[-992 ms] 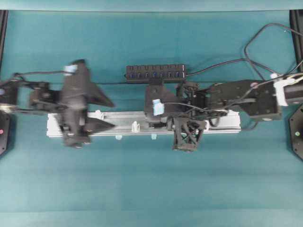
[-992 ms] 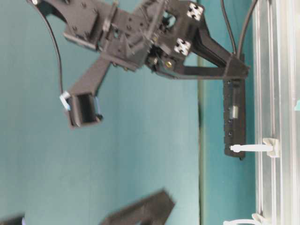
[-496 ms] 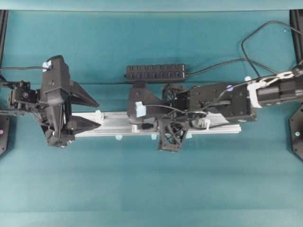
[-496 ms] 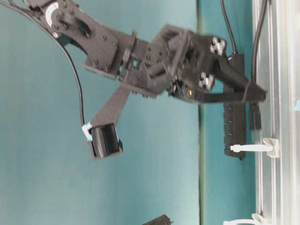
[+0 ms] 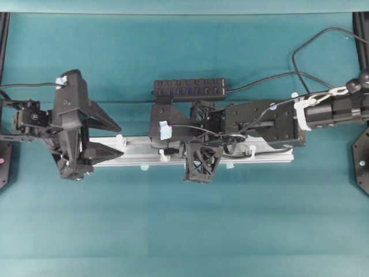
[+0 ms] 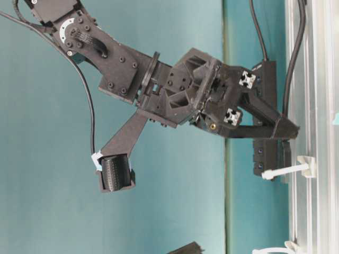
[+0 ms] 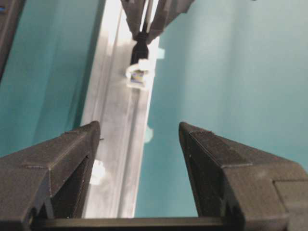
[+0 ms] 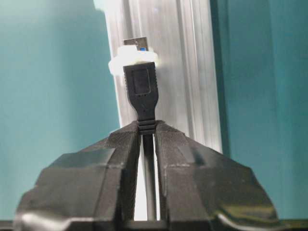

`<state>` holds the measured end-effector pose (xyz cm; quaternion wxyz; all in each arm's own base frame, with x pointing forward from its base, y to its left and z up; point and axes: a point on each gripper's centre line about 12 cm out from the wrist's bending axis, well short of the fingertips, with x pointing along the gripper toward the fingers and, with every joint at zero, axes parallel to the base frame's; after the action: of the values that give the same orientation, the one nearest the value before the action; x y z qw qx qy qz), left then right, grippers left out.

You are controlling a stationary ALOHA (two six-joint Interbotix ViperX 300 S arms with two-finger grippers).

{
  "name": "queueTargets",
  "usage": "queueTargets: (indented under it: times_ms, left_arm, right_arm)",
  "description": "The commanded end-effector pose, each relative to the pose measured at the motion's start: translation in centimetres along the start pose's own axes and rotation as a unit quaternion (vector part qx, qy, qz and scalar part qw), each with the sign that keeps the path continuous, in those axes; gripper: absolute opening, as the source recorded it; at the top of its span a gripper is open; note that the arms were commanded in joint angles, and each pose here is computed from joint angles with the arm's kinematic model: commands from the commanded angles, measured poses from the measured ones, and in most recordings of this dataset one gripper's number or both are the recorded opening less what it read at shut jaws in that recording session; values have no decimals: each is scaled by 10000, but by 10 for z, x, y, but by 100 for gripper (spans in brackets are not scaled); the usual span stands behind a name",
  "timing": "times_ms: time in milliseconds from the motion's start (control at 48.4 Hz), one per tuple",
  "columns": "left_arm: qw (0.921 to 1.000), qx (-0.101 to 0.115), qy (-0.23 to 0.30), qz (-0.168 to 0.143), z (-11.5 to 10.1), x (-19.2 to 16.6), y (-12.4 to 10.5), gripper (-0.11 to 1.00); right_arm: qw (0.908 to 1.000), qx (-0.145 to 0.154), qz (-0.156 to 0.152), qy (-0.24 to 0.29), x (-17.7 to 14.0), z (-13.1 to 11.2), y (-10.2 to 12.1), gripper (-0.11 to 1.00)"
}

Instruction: Pass the USB cable through three rings with both arms.

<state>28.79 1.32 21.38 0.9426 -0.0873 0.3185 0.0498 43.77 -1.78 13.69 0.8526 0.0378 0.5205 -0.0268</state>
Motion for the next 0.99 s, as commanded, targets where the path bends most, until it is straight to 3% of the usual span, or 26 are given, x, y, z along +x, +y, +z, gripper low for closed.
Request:
queueTargets:
  times_ms: [0, 413, 662, 972]
  left_arm:
    - [9999, 23, -144, -24, 11, 0, -2, 70]
    - [10000, 46, -45, -9, 13, 14, -2, 70]
    - [10000, 64, 49, -11, -2, 30, -1, 70]
    - [10000, 80, -3, -30, -10, 55, 0, 70]
  right_arm:
    - [9998, -24, 19, -199, -4, 9, 2, -7]
    - [9998, -13, 12, -214, 7, 7, 1, -7]
    - [9968, 242, 64, -756, 4, 5, 1, -7]
    - [9940, 492, 115, -973, -1, 3, 3, -7]
